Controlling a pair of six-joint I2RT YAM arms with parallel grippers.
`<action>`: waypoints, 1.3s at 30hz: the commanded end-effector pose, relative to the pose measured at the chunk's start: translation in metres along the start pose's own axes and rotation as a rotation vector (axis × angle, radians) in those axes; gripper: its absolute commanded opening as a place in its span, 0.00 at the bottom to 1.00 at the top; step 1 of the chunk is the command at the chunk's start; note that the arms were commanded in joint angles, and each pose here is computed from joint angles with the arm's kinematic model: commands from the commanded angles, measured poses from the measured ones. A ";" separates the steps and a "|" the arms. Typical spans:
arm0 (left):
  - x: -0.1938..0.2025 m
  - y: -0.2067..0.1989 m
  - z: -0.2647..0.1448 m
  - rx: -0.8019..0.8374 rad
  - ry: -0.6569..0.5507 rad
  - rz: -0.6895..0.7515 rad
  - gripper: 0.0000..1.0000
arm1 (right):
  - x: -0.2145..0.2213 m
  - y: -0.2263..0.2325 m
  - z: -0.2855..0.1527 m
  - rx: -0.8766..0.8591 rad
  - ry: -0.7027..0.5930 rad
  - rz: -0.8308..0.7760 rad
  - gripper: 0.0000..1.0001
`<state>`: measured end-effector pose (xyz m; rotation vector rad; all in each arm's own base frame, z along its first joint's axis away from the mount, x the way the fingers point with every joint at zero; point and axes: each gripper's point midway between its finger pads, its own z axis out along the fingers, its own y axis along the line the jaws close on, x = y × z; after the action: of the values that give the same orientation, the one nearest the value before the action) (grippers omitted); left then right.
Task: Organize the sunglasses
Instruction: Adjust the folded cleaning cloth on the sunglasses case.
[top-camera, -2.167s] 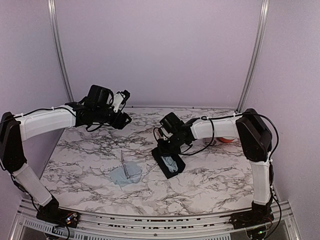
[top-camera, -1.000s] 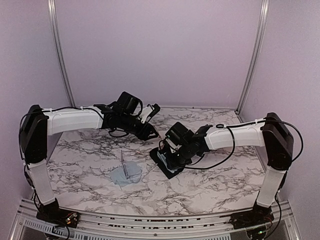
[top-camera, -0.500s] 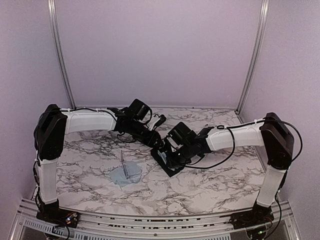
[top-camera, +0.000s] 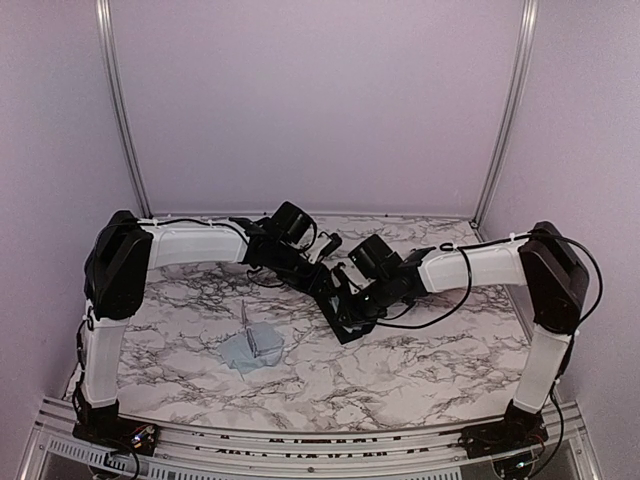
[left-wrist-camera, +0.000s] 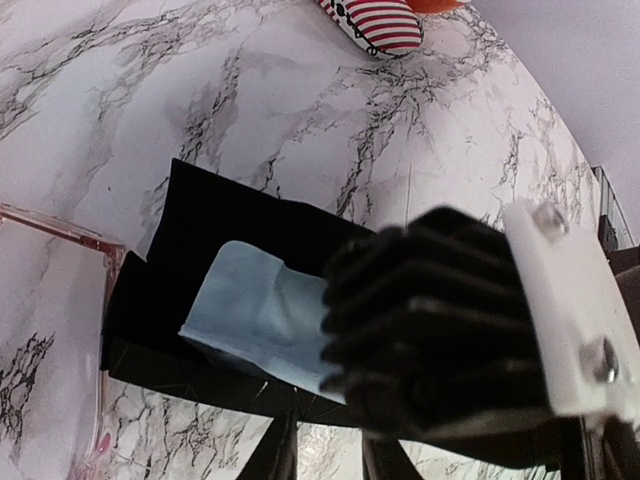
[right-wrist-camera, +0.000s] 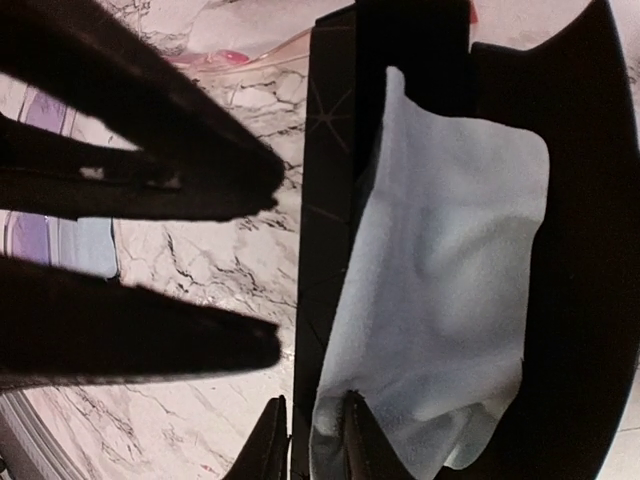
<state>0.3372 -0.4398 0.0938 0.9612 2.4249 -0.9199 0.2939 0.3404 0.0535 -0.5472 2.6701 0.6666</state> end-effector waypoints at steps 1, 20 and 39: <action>-0.019 -0.003 0.002 -0.010 -0.033 -0.015 0.23 | -0.025 0.017 -0.029 -0.019 -0.076 -0.030 0.23; -0.011 0.011 0.038 -0.001 0.020 -0.037 0.15 | -0.017 -0.011 -0.011 0.107 -0.041 -0.023 0.04; 0.007 0.048 0.047 -0.172 0.081 -0.038 0.09 | 0.021 -0.031 0.035 0.119 0.092 -0.074 0.03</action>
<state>0.3695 -0.4511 0.0468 0.9033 2.5101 -0.7677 0.3047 0.3265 0.0242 -0.5733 2.7170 0.4712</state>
